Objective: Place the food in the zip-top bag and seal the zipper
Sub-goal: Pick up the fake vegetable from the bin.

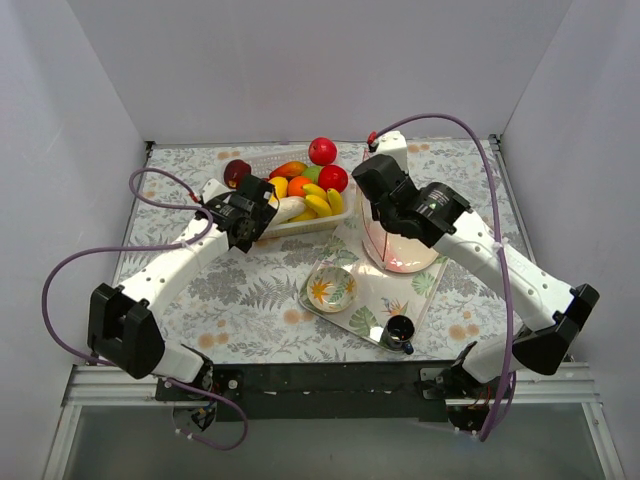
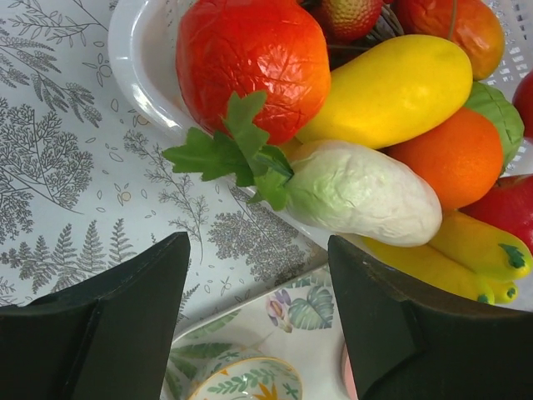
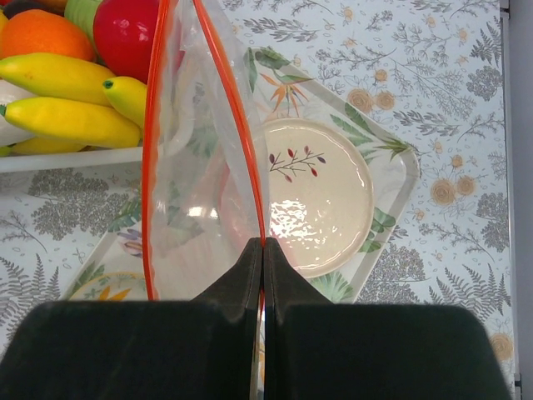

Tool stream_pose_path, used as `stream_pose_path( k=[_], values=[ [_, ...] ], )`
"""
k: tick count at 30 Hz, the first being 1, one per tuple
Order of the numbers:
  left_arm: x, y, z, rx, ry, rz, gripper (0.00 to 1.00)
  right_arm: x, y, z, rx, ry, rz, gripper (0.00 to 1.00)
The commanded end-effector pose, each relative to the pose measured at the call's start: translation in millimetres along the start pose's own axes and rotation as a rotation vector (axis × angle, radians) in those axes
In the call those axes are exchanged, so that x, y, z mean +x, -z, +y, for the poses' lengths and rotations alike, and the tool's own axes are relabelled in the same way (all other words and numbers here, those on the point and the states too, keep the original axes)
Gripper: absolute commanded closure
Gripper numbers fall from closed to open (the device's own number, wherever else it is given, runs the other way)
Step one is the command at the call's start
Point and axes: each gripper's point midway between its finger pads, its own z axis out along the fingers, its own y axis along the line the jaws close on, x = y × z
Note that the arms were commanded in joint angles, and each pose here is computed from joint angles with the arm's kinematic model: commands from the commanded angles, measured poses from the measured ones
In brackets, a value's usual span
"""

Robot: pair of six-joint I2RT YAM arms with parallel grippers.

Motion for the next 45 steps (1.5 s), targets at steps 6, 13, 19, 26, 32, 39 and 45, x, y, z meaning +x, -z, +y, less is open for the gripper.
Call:
stream_pose_path(
  k=[6, 13, 19, 26, 32, 39, 45],
  values=[
    [-18, -15, -14, 0.029, 0.574, 0.006, 0.37, -10, 13, -4, -0.042, -0.067, -0.052, 0.99],
    [-21, -18, -30, 0.066, 0.584, 0.027, 0.46, -5, 15, -5, -0.060, -0.078, -0.050, 0.99],
    [-24, -23, -34, 0.069, 0.593, 0.019, 0.50, -5, 16, -4, -0.069, -0.079, -0.051, 0.99],
    [-24, -26, -39, 0.102, 0.611, 0.020, 0.68, -2, 16, -6, -0.067, -0.074, -0.050, 0.99],
    [-21, -27, -42, 0.124, 0.582, 0.031, 0.96, -1, 16, -5, -0.069, -0.071, -0.049, 0.99],
    [-39, -2, -65, 0.274, 0.472, 0.007, 1.00, -5, 16, -2, -0.083, -0.072, -0.059, 0.99],
    [-56, 27, -95, 0.475, 0.312, -0.037, 1.00, -9, 12, 15, -0.140, -0.095, -0.060, 0.99]
  ],
)
